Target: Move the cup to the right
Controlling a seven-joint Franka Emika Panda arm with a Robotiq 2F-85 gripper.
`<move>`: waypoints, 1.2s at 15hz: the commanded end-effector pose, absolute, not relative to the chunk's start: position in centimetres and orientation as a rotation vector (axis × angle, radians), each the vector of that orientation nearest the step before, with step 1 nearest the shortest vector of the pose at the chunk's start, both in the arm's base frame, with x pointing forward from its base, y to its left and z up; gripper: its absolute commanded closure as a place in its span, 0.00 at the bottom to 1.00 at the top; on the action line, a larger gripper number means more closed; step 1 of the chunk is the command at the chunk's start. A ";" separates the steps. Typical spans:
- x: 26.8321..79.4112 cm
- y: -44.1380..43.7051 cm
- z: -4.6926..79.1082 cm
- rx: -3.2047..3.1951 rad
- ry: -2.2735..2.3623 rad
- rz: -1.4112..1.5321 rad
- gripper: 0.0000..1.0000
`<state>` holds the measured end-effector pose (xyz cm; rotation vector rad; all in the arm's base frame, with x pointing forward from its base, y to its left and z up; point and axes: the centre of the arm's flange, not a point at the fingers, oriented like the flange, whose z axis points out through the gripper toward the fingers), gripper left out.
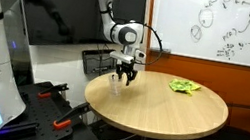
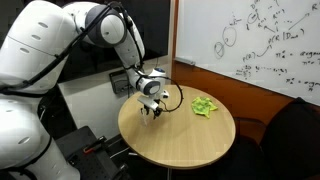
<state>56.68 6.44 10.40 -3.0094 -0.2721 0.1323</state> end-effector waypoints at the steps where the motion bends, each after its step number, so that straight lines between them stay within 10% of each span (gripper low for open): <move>1: 57.1 6.9 10.6 -3.038 -0.316 0.149 0.65; 6: 57.0 7.1 11.3 -3.070 -0.378 0.126 1.00; 18: 56.4 -4.4 15.5 -3.107 0.056 0.053 0.99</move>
